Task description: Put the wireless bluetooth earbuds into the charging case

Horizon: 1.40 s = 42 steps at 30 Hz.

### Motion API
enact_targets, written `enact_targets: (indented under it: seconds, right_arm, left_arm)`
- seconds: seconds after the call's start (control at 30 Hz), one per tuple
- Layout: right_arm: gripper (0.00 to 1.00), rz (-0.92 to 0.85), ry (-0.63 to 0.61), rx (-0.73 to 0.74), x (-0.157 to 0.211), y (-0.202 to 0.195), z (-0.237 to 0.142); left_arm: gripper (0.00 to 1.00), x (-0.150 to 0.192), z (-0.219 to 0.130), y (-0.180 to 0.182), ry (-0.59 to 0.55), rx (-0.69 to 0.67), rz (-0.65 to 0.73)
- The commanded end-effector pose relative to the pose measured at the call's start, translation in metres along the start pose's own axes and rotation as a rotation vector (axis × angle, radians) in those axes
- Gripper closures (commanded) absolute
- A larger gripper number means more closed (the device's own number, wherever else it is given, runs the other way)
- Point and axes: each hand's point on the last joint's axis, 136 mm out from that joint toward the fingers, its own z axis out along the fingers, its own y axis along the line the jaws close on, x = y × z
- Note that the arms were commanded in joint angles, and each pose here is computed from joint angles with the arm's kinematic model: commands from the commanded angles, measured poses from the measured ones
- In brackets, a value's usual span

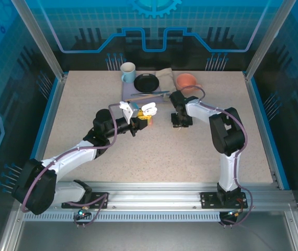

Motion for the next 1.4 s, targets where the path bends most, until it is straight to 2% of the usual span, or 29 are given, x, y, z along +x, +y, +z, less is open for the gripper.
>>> enact_targets:
  seconds: [0.0, 0.37, 0.53, 0.7, 1.07, 1.2, 1.37]
  right_arm:
    - [0.72, 0.04, -0.025, 0.034, -0.003, -0.02, -0.01]
    - [0.73, 0.062, -0.111, -0.005, -0.013, -0.02, -0.045]
    - [0.74, 0.085, -0.23, -0.075, -0.024, -0.017, -0.093]
    - [0.74, 0.088, -0.383, -0.182, -0.034, -0.009, -0.161]
    - [0.73, -0.038, -0.707, -0.391, -0.034, 0.032, -0.298]
    - [0.73, -0.114, -0.782, -0.461, -0.028, 0.056, -0.327]
    - [0.73, -0.234, -0.856, -0.493, -0.019, 0.086, -0.343]
  left_arm:
    - [1.0, -0.007, 0.001, 0.003, -0.016, 0.0, 0.016]
    - [1.0, -0.006, 0.003, 0.003, -0.007, 0.004, 0.007]
    - [1.0, -0.003, 0.003, 0.004, -0.003, 0.004, 0.002]
    - [1.0, -0.002, 0.007, 0.005, 0.0, 0.01, -0.011]
    - [1.0, -0.001, 0.015, 0.006, 0.009, 0.033, -0.036]
    - [1.0, -0.007, 0.018, 0.006, 0.001, 0.043, -0.041]
    - [1.0, -0.011, 0.021, 0.005, -0.003, 0.053, -0.047]
